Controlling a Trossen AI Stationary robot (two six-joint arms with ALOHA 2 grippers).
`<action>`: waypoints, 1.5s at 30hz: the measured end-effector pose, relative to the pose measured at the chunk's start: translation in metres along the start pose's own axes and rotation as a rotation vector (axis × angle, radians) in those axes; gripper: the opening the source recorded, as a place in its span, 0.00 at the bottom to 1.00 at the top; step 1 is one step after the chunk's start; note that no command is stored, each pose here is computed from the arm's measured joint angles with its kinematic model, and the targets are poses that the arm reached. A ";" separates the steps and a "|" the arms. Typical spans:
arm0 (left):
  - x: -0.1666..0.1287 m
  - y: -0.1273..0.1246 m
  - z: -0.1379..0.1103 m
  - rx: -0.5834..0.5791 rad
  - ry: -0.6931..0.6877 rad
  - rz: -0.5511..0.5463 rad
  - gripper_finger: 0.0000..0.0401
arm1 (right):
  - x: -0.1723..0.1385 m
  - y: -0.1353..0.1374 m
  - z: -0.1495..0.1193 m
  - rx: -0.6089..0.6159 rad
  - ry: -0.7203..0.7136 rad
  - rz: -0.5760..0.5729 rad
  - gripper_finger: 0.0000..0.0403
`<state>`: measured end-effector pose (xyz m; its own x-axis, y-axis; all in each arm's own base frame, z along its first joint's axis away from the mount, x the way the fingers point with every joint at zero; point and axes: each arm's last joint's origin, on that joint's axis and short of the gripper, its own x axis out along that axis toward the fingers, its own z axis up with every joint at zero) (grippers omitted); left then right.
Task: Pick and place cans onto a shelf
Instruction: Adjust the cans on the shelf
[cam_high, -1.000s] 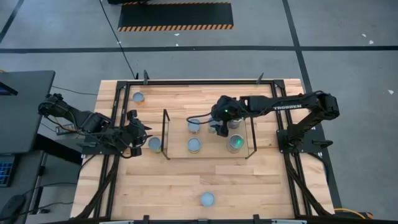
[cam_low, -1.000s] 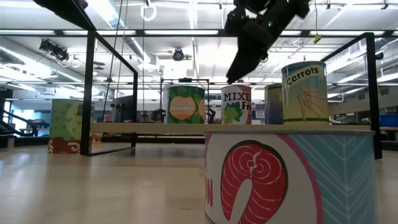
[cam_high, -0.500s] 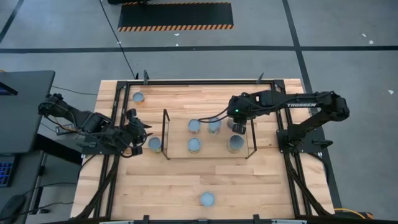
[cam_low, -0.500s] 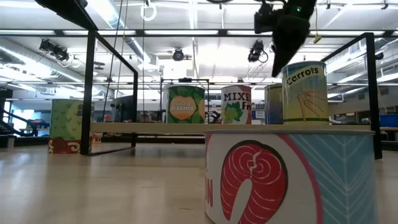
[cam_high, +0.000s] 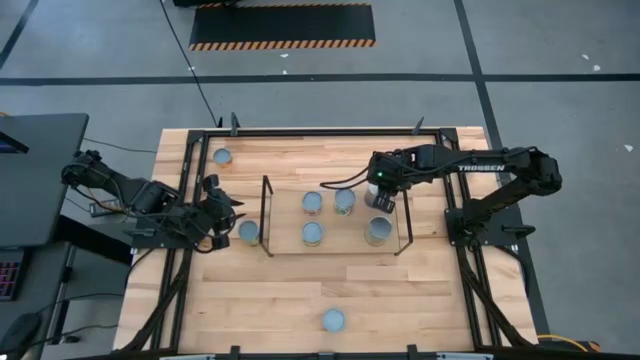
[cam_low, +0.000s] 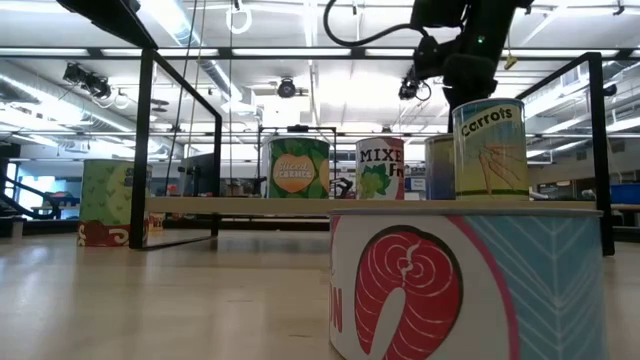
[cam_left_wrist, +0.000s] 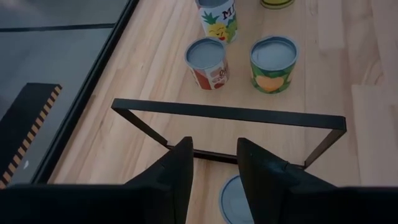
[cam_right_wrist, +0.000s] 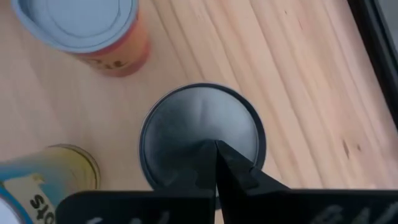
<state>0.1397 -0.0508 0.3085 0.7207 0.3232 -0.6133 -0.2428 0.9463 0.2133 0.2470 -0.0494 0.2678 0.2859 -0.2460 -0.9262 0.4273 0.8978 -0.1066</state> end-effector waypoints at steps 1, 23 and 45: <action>0.000 0.000 0.000 -0.001 0.000 0.000 0.32 | 0.000 0.000 0.000 0.001 -0.001 0.003 0.02; 0.000 0.000 0.001 -0.008 -0.015 0.008 0.32 | -0.041 0.018 0.033 -0.017 -0.260 0.100 0.01; 0.000 -0.001 0.004 -0.030 -0.041 0.017 0.32 | 0.047 0.042 0.055 -0.090 -0.218 0.198 0.01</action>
<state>0.1427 -0.0516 0.3110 0.7422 0.3389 -0.5781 -0.2740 0.9408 0.1998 0.3255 -0.0438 0.2395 0.5372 -0.1264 -0.8339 0.2696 0.9626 0.0277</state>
